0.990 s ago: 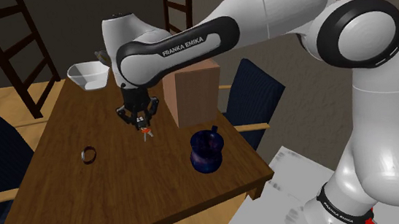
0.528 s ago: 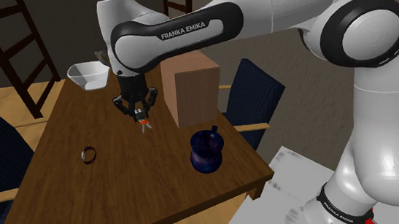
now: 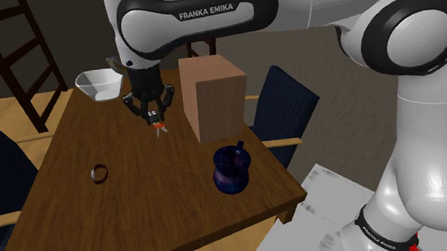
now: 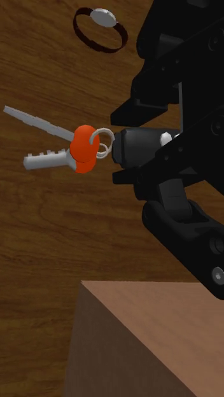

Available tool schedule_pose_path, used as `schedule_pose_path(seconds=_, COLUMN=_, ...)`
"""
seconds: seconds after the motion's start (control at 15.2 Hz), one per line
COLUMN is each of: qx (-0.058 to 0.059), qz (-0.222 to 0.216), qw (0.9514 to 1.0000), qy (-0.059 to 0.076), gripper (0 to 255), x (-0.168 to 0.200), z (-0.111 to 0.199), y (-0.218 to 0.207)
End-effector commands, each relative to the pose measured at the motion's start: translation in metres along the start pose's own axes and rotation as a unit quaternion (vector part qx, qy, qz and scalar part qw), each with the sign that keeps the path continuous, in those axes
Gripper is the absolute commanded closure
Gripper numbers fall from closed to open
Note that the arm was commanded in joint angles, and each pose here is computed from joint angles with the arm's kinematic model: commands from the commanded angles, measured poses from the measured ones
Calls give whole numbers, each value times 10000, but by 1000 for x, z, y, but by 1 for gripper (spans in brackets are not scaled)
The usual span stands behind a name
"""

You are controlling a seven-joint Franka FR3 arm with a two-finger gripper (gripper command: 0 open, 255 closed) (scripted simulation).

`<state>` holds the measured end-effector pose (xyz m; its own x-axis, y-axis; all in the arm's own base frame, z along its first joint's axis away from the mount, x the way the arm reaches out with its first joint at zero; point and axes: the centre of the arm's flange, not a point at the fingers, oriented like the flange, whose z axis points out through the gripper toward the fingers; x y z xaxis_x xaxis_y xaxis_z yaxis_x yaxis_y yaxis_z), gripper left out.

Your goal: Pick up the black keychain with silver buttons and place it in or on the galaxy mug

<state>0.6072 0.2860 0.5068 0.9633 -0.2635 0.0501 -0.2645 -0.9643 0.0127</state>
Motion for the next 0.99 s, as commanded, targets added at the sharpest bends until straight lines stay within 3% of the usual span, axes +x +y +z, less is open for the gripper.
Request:
schedule_pose_path(seconds=0.0, qx=-2, qz=-1, qw=10000, qy=-2, gripper=255, x=-9, z=-6, y=9)
schedule_pose_path(seconds=0.92, qx=-2, qz=-1, qw=10000, qy=-2, gripper=255, x=-136, z=-21, y=142)
